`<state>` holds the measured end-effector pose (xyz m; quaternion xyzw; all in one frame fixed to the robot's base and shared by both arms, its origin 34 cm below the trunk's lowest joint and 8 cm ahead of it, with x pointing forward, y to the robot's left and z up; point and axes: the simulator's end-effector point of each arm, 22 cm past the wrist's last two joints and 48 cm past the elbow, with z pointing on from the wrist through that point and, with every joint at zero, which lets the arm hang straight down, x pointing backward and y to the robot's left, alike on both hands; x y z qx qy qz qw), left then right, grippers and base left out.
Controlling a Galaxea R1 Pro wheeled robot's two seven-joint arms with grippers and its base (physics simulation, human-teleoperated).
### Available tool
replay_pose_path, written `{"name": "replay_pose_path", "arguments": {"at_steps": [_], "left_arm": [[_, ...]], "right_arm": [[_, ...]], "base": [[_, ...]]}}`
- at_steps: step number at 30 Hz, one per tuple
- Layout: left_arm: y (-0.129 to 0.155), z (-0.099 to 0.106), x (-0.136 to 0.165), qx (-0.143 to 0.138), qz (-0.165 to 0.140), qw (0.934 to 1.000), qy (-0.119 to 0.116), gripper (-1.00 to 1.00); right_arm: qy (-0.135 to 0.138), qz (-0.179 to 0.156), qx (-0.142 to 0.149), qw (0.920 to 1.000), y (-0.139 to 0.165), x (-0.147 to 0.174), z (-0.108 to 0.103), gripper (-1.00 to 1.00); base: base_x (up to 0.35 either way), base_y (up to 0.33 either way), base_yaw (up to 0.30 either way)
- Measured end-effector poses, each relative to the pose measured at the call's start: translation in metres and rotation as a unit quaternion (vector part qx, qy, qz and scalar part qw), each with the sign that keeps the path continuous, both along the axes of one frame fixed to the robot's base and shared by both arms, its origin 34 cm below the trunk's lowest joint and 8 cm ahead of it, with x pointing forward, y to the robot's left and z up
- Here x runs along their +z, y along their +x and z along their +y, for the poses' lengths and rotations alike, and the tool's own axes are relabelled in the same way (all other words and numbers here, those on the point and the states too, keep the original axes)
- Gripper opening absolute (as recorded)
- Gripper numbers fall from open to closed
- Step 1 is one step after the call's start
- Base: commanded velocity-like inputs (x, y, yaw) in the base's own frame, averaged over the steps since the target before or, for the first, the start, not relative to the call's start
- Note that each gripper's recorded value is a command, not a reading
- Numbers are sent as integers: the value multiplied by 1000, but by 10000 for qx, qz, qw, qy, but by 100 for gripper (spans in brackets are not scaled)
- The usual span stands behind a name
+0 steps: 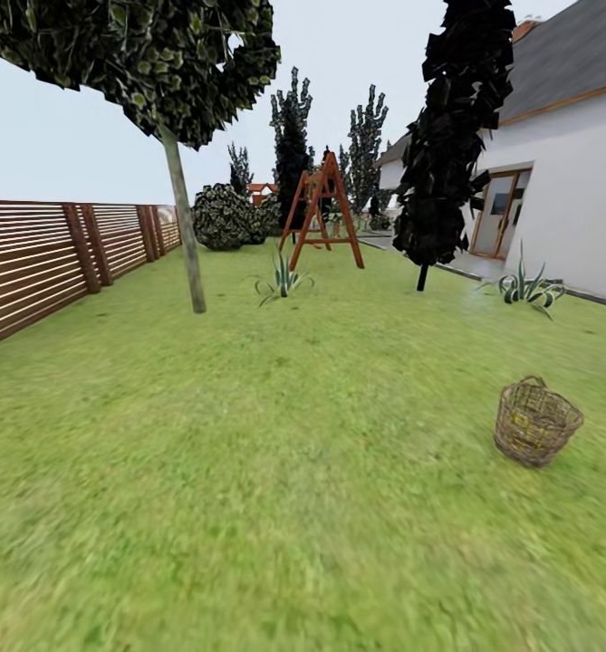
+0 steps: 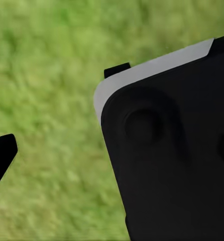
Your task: Take the three Easter eggs out of the wicker basket on the lawn in the garden, then place them on the lawn next to a single tree (choose any tree) so that all three eggs are next to the same tree and none are left in the basket.
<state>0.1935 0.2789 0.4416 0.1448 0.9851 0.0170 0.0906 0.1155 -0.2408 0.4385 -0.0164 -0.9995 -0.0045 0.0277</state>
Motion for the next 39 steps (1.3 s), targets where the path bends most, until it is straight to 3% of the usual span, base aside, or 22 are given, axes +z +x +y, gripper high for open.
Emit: {"name": "replay_pose_path", "arguments": {"at_steps": [14,30,39], "left_arm": [[0,0,0,0,-4,10000,0,100],[1,0,0,2,-10,10000,-3,100],[0,0,0,0,-8,10000,-2,100]], "right_arm": [[-20,10,-48,10000,-1,0,-1,100],[-20,-8,-77,10000,1,0,0,100],[-14,-19,-62,10000,2,0,1,100]], "base": [[338,72,-42],[335,120,-230],[325,161,-64]]}}
